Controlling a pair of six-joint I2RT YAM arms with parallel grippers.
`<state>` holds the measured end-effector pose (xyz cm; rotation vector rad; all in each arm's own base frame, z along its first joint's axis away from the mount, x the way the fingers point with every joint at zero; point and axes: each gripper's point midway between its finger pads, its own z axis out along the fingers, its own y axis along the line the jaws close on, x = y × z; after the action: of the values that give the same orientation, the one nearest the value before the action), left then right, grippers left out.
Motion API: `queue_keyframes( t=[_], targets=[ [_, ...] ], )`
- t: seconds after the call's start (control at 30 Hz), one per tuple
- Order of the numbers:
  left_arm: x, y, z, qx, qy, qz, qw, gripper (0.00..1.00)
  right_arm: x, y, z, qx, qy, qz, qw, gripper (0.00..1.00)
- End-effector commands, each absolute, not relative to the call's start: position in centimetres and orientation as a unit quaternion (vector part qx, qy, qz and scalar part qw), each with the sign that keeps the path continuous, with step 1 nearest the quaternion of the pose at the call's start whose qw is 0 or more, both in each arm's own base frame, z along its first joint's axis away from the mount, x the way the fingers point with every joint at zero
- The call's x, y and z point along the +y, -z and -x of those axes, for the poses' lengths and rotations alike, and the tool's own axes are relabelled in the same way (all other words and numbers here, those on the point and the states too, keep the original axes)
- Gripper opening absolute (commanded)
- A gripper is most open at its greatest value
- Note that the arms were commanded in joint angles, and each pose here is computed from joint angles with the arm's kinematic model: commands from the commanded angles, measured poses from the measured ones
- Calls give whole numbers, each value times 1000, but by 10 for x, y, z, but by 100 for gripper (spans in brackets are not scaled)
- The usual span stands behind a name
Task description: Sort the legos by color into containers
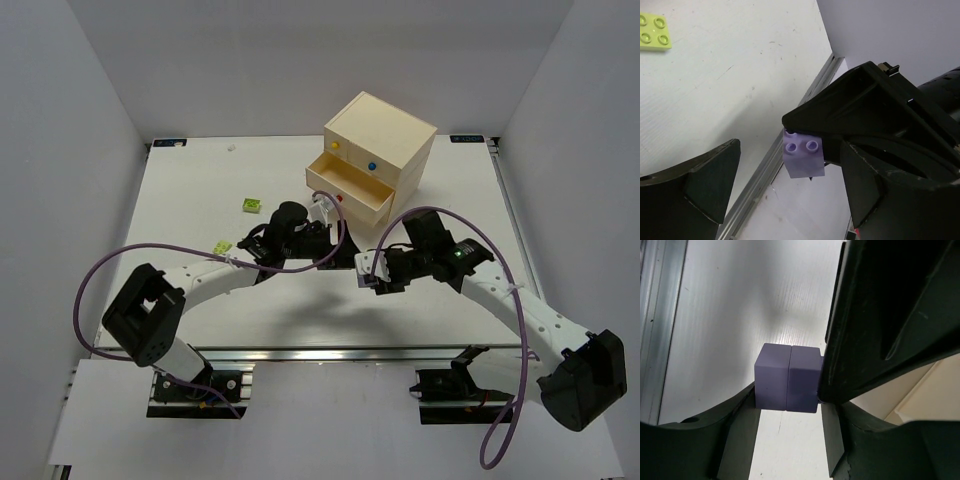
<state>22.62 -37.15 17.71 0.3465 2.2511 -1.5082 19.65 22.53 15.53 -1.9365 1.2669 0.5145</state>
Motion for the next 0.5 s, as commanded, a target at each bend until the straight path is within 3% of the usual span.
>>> queue_keyframes(
  t=[0.0,0.2,0.47],
  targets=[
    [-377,-192,-232,801,536,-133,231,89,234,-175,-211,495,-175,748,406,19],
    [-382,-188,-228,800,538,-145,222,77,233,-174,-211,497,-170,748,405,18],
    [-387,-185,-220,794,548,-160,207,68,234,-172,-211,497,-172,748,405,18]
  ],
)
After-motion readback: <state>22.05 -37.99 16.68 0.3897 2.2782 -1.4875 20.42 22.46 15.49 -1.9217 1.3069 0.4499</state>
